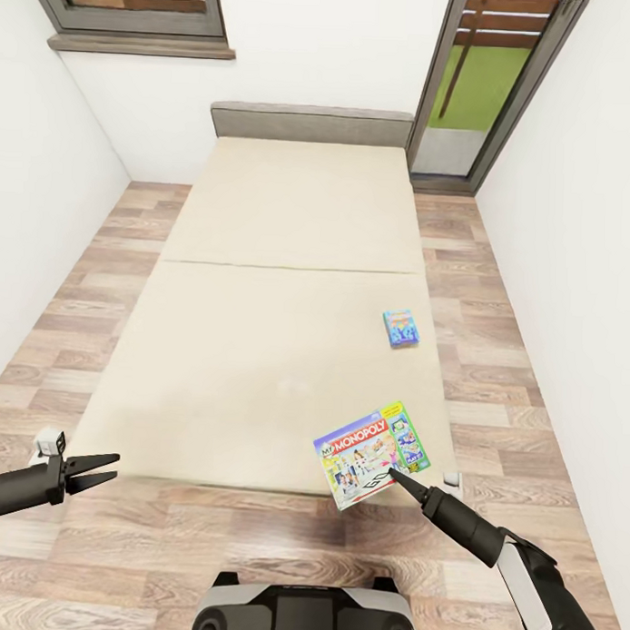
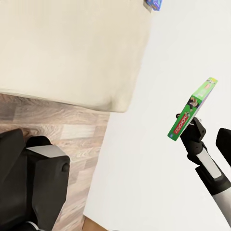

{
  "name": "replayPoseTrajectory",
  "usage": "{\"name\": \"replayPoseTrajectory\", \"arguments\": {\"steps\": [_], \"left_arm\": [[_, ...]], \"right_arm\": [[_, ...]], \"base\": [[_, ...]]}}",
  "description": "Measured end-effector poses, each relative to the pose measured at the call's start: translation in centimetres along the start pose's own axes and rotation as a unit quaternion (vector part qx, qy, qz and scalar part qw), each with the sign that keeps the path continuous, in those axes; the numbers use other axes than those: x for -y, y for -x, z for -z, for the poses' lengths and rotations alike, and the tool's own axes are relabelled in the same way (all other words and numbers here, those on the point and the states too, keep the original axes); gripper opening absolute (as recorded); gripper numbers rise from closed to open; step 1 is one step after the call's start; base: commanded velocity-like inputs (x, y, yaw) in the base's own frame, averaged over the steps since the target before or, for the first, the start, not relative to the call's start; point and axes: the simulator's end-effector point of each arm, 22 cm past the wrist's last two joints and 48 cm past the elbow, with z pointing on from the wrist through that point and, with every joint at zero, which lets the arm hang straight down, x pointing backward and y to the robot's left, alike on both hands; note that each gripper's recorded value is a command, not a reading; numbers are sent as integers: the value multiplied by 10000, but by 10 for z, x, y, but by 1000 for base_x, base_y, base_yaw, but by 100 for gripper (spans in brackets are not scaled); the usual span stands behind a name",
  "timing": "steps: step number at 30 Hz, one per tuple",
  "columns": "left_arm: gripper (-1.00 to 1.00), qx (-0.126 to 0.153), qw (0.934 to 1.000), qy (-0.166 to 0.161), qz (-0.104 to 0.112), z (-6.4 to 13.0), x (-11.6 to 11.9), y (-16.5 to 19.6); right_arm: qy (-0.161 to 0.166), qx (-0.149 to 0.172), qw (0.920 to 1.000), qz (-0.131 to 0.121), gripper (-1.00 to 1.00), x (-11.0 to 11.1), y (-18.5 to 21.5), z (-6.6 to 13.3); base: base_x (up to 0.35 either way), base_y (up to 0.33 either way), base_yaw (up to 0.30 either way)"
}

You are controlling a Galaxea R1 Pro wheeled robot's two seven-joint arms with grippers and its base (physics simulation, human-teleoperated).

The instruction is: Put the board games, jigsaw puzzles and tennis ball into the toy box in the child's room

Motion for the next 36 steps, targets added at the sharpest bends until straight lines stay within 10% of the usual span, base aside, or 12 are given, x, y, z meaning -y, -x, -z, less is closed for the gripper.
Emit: {"name": "replayPoseTrajectory", "arguments": {"steps": [36], "left_arm": [[100, 134, 9996, -112, -241, 10, 25, 8]], "right_arm": [[164, 110, 9996, 224, -100, -25, 16, 0]], "base": [[0, 0, 0]]}}
